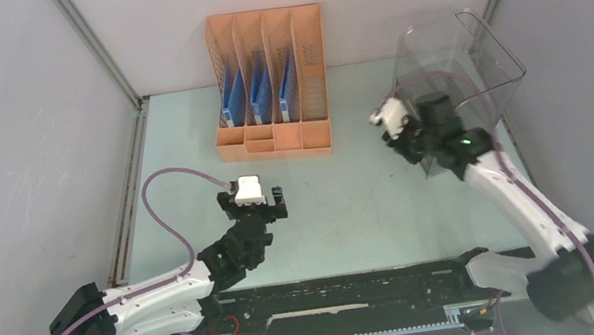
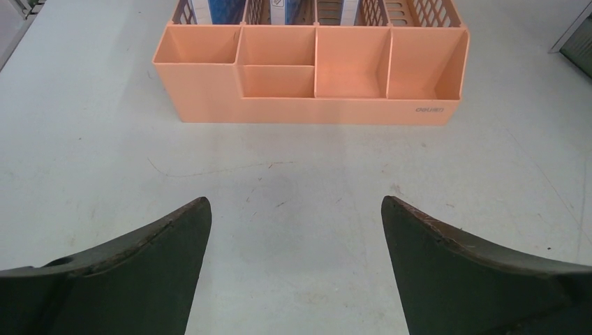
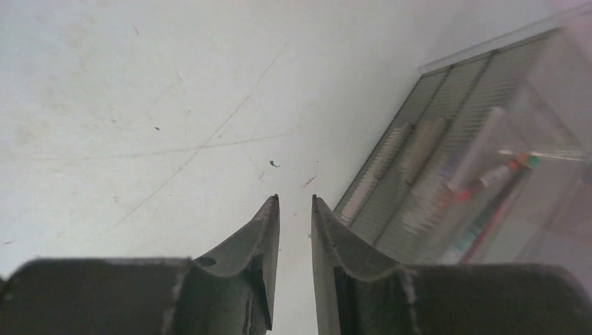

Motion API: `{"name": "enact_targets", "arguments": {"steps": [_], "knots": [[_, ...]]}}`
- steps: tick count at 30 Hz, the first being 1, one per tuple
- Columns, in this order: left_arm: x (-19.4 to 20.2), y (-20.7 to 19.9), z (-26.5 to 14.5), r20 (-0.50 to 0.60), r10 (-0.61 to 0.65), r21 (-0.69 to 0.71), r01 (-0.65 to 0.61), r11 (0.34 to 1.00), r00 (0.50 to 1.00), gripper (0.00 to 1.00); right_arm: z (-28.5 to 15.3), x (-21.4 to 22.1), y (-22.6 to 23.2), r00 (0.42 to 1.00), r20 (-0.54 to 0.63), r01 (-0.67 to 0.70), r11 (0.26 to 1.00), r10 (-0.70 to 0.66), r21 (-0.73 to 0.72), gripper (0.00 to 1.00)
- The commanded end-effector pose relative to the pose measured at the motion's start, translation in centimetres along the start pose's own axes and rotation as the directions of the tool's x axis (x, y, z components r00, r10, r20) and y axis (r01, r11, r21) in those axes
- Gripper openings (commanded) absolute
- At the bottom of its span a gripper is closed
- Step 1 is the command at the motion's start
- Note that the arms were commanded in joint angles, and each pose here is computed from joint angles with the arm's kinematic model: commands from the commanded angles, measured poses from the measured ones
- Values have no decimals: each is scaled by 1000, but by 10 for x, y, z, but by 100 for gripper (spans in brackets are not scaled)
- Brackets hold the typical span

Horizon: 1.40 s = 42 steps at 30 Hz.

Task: Organize the desk
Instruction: Close the drawer in the storage box, then reset both arms

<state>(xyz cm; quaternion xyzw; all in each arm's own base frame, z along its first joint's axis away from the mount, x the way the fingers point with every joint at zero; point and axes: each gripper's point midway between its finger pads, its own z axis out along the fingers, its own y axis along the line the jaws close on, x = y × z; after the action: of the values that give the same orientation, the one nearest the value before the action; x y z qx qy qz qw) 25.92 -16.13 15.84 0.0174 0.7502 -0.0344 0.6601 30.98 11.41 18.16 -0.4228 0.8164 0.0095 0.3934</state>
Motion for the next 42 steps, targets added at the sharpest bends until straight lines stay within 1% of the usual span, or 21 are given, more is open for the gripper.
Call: {"name": "enact_targets", "arguments": {"steps": [1, 4, 6, 7, 8, 11, 12, 14, 17, 18, 19, 20, 22, 25, 27, 28, 29, 33, 37, 42], "knots": [[-17, 0, 3, 18, -14, -23, 15, 1000, 1000, 100, -66, -32, 20, 956, 276, -53, 985, 97, -164, 32], [-24, -2, 2, 6, -14, -13, 14, 1000, 1000, 100, -100, -35, 18, 921, 373, -65, 990, 108, -126, 35], [-34, -4, -1, -4, -29, 1, 29, 1000, 1000, 100, -116, -34, 19, 905, 406, -88, 990, 124, -107, 37], [-42, -5, -3, -10, -43, 17, 43, 999, 999, 100, -123, -35, 18, 896, 423, -102, 990, 133, -95, 40], [-51, -6, -5, -10, -63, 40, 63, 997, 998, 100, -131, -35, 15, 887, 440, -119, 990, 141, -78, 44], [-83, -8, -14, 0, -138, 132, 137, 982, 990, 100, -157, -39, 5, 856, 498, -160, 987, 143, -9, 61], [-93, -5, -16, -1, -167, 155, 165, 974, 986, 100, -165, -41, 3, 848, 511, -171, 985, 144, 6, 67], [-115, 7, -19, 2, -228, 183, 224, 957, 974, 100, -180, -48, 1, 833, 533, -185, 983, 148, 16, 75], [-143, 37, -23, 20, -313, 156, 306, 939, 950, 100, -199, -63, 1, 800, 573, -209, 978, 176, -8, 88], [-154, 45, -26, 31, -342, 150, 334, 931, 939, 100, -206, -69, 1, 787, 589, -217, 976, 183, -12, 90], [-163, 50, -28, 37, -366, 149, 357, 922, 930, 100, -212, -74, 0, 773, 605, -231, 973, 192, -14, 96], [-174, 52, -32, 41, -386, 163, 375, 913, 922, 100, -219, -79, 0, 757, 623, -243, 970, 200, -16, 99], [-193, 57, -40, 48, -398, 175, 385, 906, 916, 100, -233, -90, -2, 728, 653, -260, 965, 210, -21, 100], [-225, 62, -50, 66, -369, 187, 352, 917, 927, 100, -254, -106, -1, 693, 679, -283, 958, 241, -51, 100], [-243, 62, -58, 67, -343, 198, 324, 925, 937, 100, -265, -115, 3, 684, 676, -291, 952, 274, -91, 99], [-259, 63, -65, 86, -338, 212, 315, 925, 937, 100, -271, -120, 4, 677, 676, -300, 948, 292, -109, 98], [-262, 62, -67, 77, -329, 220, 306, 926, 941, 100, -276, -124, 4, 671, 674, -310, 943, 310, -124, 98], [-295, 58, -87, 109, -342, 279, 301, 912, 933, 100, -303, -145, 2, 641, 679, -343, 925, 358, -164, 97], [-318, 58, -106, 130, -374, 321, 318, 892, 918, 100, -322, -156, 3, 641, 672, -350, 920, 371, -174, 99], [-347, 58, -131, 154, -413, 377, 333, 864, 898, 100, -343, -162, 2, 633, 705, -344, 932, 320, -114, 99]]}}
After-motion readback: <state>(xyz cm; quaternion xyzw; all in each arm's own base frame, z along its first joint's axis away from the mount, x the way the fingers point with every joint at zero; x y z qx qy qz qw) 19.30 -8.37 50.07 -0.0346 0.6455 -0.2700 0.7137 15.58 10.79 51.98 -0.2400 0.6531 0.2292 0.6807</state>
